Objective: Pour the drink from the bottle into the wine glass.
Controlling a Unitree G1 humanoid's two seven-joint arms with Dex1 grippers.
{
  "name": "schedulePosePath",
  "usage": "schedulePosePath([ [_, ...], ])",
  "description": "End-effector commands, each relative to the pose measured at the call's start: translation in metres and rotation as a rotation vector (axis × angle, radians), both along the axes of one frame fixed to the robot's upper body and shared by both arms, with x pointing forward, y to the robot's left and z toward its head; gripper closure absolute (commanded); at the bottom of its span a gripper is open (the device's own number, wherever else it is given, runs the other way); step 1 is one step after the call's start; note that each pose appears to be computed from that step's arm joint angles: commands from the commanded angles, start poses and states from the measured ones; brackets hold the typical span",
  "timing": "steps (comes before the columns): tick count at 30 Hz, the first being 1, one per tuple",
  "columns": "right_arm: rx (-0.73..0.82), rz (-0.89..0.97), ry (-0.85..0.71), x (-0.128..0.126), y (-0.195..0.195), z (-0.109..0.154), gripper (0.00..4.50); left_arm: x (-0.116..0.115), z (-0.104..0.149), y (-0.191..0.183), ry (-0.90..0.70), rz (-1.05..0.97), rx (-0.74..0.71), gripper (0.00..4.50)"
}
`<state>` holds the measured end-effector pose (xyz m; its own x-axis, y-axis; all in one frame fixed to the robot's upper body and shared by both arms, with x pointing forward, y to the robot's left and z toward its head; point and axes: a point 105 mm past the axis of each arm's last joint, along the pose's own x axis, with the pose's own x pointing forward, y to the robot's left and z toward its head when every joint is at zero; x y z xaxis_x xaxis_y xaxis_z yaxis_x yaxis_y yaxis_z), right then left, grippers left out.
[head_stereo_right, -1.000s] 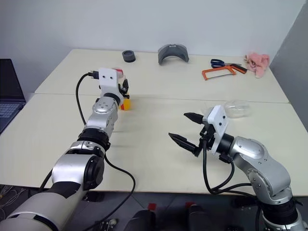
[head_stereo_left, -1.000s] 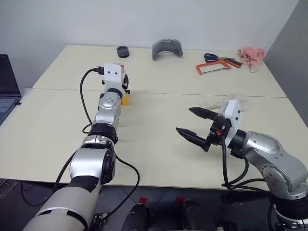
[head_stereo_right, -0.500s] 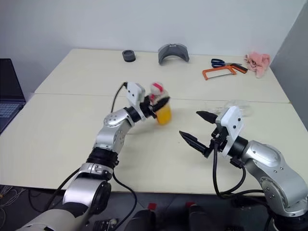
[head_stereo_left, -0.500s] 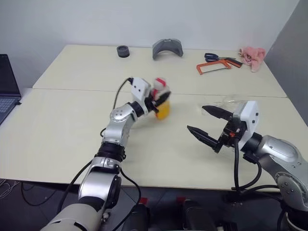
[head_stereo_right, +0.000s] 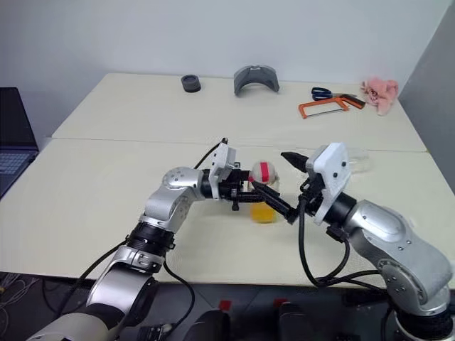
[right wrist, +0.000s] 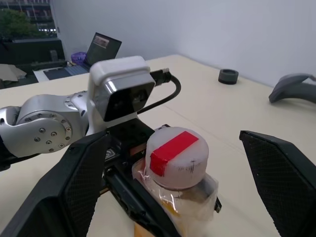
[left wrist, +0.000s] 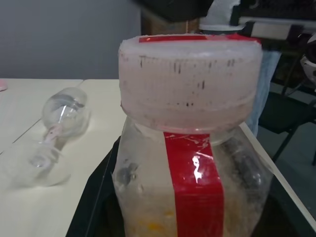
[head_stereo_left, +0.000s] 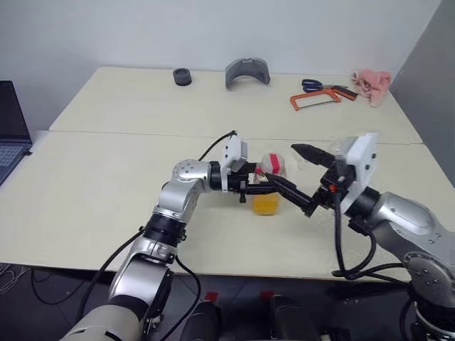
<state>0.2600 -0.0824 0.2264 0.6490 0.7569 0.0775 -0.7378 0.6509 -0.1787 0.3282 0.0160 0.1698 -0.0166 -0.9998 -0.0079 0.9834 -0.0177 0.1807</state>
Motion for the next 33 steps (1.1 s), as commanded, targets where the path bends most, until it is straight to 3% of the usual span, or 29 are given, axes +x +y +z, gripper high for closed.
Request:
schedulePosePath([
  [1, 0.026, 0.005, -0.040, -0.002, 0.007, 0.008, 0.00, -0.001, 0.017, -0.006, -0.076, -0.032, -0.019, 2.69],
  [12, 0.060, -0.036, -0.016, 0.009, 0.009, 0.000, 0.00, 0.000, 0.014, -0.006, -0.095, -0.033, -0.012, 2.69],
  [16, 0.065, -0.030, -0.027, 0.011, 0.009, 0.002, 0.98, 0.001, 0.014, -0.007, -0.100, -0.029, -0.012, 2.69],
  [21, 0.005, 0.040, -0.012, 0.009, 0.014, -0.006, 2.65, -0.001, 0.019, -0.008, -0.116, -0.029, -0.025, 2.69],
  [26, -0.090, 0.155, -0.022, 0.012, 0.016, -0.010, 2.64, -0.003, 0.021, -0.009, -0.124, -0.038, -0.029, 2.70],
  [30, -0.294, 0.440, -0.091, 0.007, 0.007, -0.002, 2.64, -0.008, 0.021, -0.008, -0.130, -0.082, -0.008, 2.70],
  [33, -0.351, 0.491, -0.083, 0.019, -0.002, 0.002, 2.64, -0.009, 0.023, -0.008, -0.132, -0.089, -0.014, 2.70],
])
